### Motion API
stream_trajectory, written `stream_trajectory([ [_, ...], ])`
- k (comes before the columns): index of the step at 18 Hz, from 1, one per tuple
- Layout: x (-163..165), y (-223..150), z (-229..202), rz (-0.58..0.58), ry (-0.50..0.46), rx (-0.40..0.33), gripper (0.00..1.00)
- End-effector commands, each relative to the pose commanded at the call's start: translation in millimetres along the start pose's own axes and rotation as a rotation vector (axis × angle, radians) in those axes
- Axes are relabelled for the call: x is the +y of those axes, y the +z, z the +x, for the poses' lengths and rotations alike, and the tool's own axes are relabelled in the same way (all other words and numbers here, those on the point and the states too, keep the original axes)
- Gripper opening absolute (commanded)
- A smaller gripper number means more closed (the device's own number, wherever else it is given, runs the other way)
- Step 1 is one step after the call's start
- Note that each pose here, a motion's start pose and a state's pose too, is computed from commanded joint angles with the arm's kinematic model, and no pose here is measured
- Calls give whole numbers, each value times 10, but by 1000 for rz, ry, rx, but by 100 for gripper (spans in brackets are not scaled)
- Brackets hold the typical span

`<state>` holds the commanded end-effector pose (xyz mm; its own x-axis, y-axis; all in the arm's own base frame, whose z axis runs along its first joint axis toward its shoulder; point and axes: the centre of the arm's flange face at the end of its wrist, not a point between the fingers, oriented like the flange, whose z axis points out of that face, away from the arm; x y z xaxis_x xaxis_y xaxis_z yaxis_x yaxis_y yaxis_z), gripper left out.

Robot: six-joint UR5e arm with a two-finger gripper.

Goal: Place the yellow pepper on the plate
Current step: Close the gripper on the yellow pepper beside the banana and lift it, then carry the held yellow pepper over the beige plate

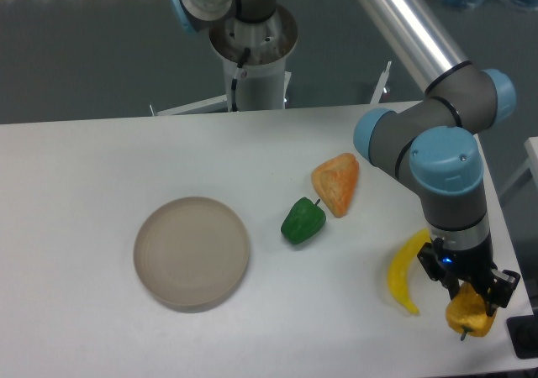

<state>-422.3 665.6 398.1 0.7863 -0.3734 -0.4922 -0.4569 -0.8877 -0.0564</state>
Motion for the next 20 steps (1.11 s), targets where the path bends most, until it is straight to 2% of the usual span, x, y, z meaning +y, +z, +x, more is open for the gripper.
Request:
stream_trajectory([
  [5, 5, -21, 28, 6, -7, 7, 42],
  [10, -3, -67, 70, 45, -34, 44, 42],
  [17, 74, -508, 290, 28, -101, 162, 42],
  [20, 85, -689, 399, 52, -133, 182, 42],
])
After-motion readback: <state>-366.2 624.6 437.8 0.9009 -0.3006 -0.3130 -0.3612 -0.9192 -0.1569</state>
